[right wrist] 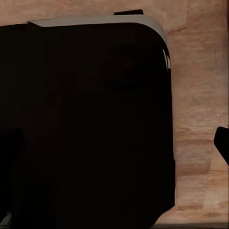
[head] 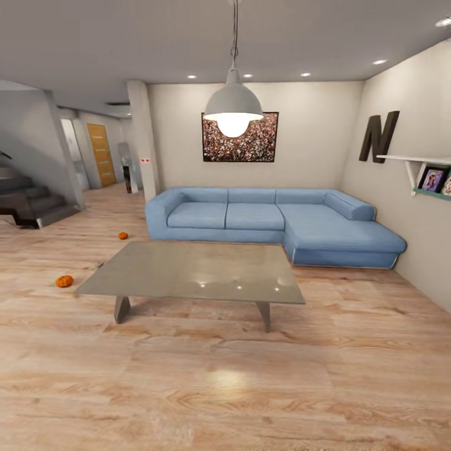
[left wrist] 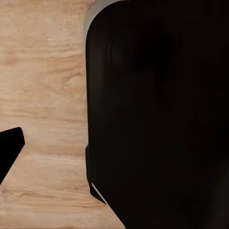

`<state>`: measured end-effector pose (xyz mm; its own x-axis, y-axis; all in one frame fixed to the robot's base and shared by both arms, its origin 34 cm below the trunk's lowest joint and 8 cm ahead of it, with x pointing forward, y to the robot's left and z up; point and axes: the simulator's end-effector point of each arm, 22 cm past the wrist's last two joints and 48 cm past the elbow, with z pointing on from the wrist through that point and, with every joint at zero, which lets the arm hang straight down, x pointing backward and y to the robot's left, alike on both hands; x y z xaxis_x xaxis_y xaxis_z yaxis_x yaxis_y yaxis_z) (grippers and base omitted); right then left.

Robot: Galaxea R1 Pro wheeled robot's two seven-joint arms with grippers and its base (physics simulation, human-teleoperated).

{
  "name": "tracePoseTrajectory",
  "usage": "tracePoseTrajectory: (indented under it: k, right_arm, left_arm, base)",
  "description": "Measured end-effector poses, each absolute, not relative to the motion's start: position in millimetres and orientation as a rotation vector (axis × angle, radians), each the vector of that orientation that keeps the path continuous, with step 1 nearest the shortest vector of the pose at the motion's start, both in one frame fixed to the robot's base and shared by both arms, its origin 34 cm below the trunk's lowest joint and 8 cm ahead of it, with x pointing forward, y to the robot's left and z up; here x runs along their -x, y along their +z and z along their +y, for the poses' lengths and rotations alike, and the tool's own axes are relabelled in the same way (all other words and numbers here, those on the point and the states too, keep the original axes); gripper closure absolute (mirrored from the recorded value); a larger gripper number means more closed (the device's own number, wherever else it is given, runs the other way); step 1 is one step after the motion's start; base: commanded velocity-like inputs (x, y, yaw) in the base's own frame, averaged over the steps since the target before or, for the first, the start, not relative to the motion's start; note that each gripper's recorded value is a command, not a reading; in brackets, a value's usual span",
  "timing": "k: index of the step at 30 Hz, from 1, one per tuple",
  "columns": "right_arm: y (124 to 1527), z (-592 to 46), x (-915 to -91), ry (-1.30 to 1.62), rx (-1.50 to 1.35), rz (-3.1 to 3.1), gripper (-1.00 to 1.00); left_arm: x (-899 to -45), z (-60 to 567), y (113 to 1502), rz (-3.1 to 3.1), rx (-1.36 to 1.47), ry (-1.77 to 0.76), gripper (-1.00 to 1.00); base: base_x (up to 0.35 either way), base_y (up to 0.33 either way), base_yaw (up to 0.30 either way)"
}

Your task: Place each of the two pumpkins and all three candles from the living room inside a cabinet in the living room (use any cabinet), then make sure every cabinet is closed, and position the cauldron so it is next to a table in the living room.

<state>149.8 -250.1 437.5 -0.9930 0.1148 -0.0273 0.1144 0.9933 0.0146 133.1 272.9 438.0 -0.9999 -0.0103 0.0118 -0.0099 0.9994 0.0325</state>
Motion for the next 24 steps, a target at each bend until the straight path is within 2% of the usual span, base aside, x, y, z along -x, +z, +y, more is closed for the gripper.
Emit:
tracePoseTrajectory:
  k: [11,16,24]
  right_arm:
    - [437,-251,-149,0.018,-0.235,3.106,-1.0]
    - [437,-251,-150,0.016,-0.264,3.103,-1.0]
    - [437,-251,-150,0.015,-0.292,3.101,-1.0]
  left_arm:
    - [-137,280,438,-3.136,-0.004,-0.066,-1.0]
    - [-147,281,438,-3.169,0.002,-0.068,-1.0]
    - [-150,281,438,-3.178,0.005,-0.068,-1.0]
  base:
    - [-0.186,0.024,-0.277]
    - [-0.033,0.069,-0.277]
    - [-0.002,0.2,-0.277]
